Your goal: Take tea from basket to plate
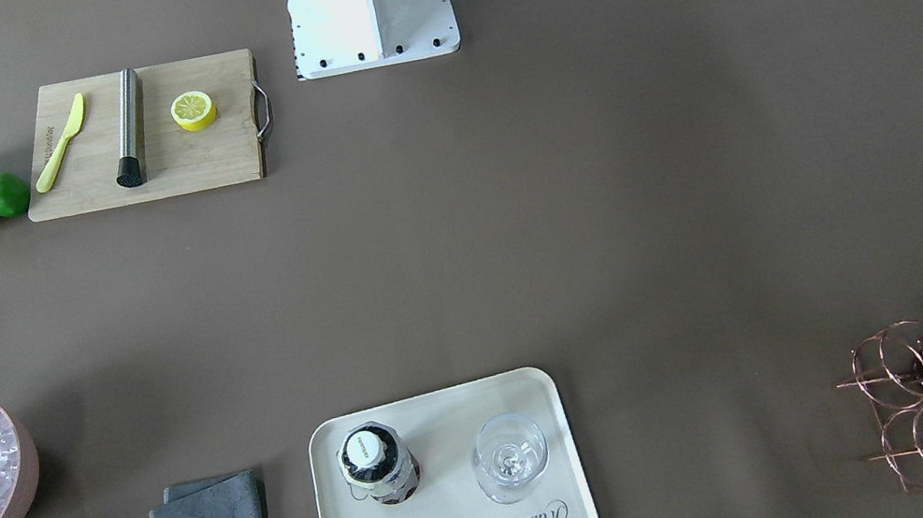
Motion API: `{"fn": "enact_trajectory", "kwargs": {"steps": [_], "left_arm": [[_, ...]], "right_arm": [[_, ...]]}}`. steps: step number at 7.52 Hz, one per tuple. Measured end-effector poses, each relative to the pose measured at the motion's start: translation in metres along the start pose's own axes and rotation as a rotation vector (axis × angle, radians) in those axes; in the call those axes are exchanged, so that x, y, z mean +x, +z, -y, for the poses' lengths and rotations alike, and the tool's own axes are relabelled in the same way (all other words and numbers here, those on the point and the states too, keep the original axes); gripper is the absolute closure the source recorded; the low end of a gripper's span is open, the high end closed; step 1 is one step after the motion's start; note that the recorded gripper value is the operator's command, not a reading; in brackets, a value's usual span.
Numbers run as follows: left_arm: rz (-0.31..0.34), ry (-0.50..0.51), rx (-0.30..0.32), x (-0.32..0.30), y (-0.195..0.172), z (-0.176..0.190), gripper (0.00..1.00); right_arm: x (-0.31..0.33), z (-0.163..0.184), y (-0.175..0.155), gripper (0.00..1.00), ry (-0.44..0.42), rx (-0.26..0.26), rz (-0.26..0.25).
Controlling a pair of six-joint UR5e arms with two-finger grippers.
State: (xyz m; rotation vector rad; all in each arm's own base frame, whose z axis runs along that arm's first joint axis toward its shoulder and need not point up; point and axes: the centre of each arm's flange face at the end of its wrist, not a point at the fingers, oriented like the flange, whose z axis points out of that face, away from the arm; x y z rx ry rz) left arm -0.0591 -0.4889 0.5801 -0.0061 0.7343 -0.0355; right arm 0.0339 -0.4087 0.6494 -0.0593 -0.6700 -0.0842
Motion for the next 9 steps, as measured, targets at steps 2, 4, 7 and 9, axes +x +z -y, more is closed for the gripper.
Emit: {"fn": "enact_trajectory", "kwargs": {"steps": [2,4,7,9], "left_arm": [[-0.016,-0.014,-0.013,-0.006,0.007,-0.003,0.02],[-0.016,-0.039,-0.014,-0.016,0.007,-0.009,0.02],[-0.017,-0.080,-0.033,-0.034,0.016,-0.027,0.02],[-0.017,-0.090,-0.042,-0.038,0.020,-0.032,0.02]], "right_arm": [[0.000,0.000,0.000,0.01,-0.001,0.000,0.001],[0.000,0.000,-0.001,0.01,-0.001,0.001,0.001],[0.000,0.000,0.000,0.01,0.000,0.000,0.000],[0.000,0.000,0.000,0.01,-0.001,0.000,0.000]]}}
